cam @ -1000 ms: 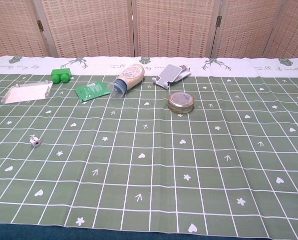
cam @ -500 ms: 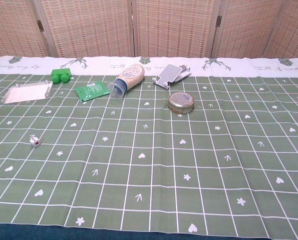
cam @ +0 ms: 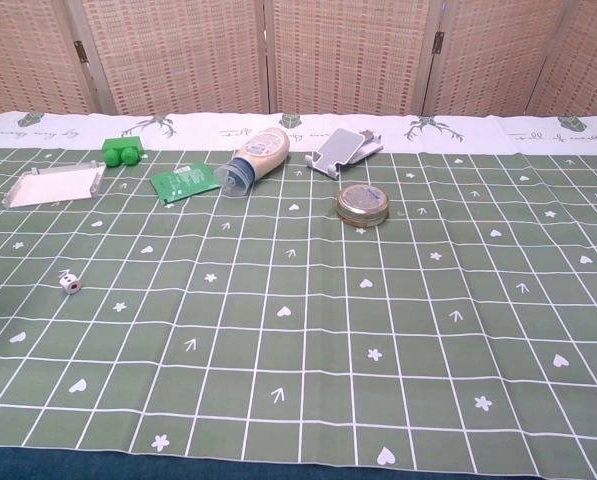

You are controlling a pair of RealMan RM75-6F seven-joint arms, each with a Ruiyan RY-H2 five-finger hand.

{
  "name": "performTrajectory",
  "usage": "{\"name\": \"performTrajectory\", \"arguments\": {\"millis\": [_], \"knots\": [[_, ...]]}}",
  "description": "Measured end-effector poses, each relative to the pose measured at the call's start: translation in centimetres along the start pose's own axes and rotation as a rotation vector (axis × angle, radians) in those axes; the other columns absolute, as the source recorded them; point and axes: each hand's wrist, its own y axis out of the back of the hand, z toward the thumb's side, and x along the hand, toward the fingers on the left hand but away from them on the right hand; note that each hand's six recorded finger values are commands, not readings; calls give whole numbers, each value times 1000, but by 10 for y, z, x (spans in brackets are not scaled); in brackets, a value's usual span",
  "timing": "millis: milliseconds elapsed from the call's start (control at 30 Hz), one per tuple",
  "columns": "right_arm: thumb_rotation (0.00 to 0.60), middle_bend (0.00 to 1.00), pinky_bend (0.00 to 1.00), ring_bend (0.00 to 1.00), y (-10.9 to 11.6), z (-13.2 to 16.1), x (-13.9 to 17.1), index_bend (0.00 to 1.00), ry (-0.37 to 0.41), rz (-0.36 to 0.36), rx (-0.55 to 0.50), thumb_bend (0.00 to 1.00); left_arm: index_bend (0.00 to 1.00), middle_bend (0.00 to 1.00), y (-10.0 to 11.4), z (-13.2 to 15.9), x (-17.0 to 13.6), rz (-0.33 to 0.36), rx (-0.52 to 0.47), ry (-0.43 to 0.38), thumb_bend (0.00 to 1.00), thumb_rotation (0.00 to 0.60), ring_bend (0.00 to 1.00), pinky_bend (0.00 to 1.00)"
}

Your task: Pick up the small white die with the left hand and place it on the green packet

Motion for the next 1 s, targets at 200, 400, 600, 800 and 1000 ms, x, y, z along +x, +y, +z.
{"name": "performTrajectory", "arguments": {"millis": [200, 400, 600, 800, 1000], "knots": [[600, 272, 246, 213, -2, 0, -1, 202, 3, 8, -4, 246, 348, 627, -17, 21, 26, -87, 28, -105, 261, 600, 555, 737], [600, 275, 249, 213, -5, -1, -2, 202, 6, 20, -6, 246, 377, 759, -41, 38, 53, -193, 67, -178, 261, 600, 652, 869], [600, 280, 249, 213, -6, -1, -4, 202, 10, 26, -2, 246, 408, 871, -70, 45, 71, -252, 77, -204, 261, 600, 758, 974], [600, 281, 249, 213, -2, -1, -5, 202, 14, 13, 2, 246, 424, 917, -90, 48, 79, -297, 86, -204, 261, 600, 799, 1000], [600, 281, 249, 213, -1, -2, -6, 202, 14, 10, 3, 246, 445, 922, -104, 35, 82, -329, 120, -165, 261, 600, 803, 1000]]}}
